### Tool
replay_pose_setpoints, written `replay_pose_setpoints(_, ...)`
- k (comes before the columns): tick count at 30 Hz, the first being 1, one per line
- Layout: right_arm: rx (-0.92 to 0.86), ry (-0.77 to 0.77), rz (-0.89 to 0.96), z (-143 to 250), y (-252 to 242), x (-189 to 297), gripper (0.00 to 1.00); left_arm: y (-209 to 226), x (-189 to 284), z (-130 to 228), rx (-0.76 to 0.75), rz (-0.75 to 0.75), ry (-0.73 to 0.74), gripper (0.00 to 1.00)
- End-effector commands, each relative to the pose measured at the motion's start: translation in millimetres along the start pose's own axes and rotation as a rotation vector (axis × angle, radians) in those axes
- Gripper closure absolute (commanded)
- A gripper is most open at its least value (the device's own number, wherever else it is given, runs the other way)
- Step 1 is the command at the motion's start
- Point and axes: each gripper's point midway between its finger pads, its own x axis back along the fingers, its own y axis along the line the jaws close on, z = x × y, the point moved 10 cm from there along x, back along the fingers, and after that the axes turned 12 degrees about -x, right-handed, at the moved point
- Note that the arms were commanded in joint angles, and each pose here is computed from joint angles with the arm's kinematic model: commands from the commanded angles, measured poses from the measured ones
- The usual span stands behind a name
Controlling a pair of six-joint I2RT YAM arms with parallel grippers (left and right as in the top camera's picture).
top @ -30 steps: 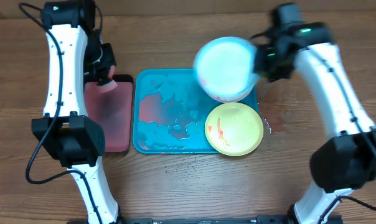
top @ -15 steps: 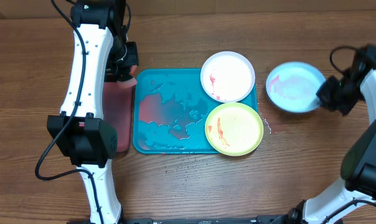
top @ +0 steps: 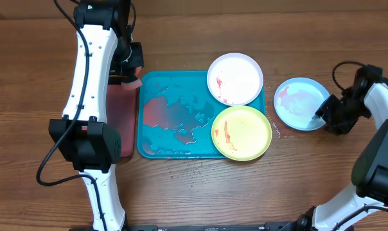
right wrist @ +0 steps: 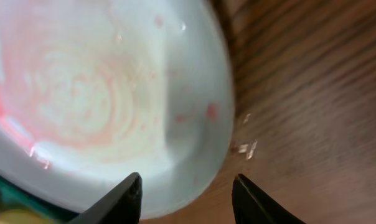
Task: Clean dirty plates on tray and stack at the side
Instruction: 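Lift the light blue plate with the right gripper and set it right of the tray, then grasp the yellow plate rim with the right gripper and slide it to tray center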
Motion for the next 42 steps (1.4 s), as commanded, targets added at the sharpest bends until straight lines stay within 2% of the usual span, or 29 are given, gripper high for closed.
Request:
replay_pose_setpoints(1,0.149,0.007,-0.139,9.6,27.0,36.8,0.54,-2.5,17.6,5.9,-0.019,0.004,-0.043,0.96)
replay_pose_setpoints(6,0.309,0.086,-0.111,39.7,44.6,32.5,0.55,-2.9,17.7,5.1,-0.019,0.005,-0.049,0.96)
replay_pose_setpoints(12,0.459,0.159,0.013,84.1,61.0,0.5,0.56,-2.9,17.6,5.5,-0.019,0.005,-0.046,0.96)
replay_pose_setpoints(16,0.504,0.171,0.031,103.1,65.3,-24.4,0.59,-3.0,17.6,5.7,-0.019,0.006,-0.044,0.96)
replay_pose_setpoints(18,0.520,0.175,0.033,109.9,65.1,-35.3,0.64,-3.4,17.6,5.9,-0.019,0.012,-0.043,0.96)
replay_pose_setpoints(21,0.525,0.183,0.041,117.1,64.9,-43.3,0.77,-3.4,17.6,6.2,-0.020,0.011,-0.041,0.96)
replay_pose_setpoints(28,0.531,0.183,0.042,118.8,66.0,-43.8,0.96,-3.4,17.6,6.1,-0.020,0.011,-0.042,0.96)
replay_pose_setpoints(34,0.534,0.224,0.059,127.6,64.7,-41.9,0.96,-3.4,17.6,6.1,-0.020,0.011,-0.041,0.96)
replay_pose_setpoints(38,0.624,0.252,0.029,159.0,83.4,-44.2,0.96,-3.6,17.6,6.0,-0.020,0.012,-0.042,0.96)
replay_pose_setpoints(42,0.631,0.192,-0.021,187.3,111.7,-53.9,0.96,-3.9,17.6,5.6,-0.020,0.012,-0.045,0.96)
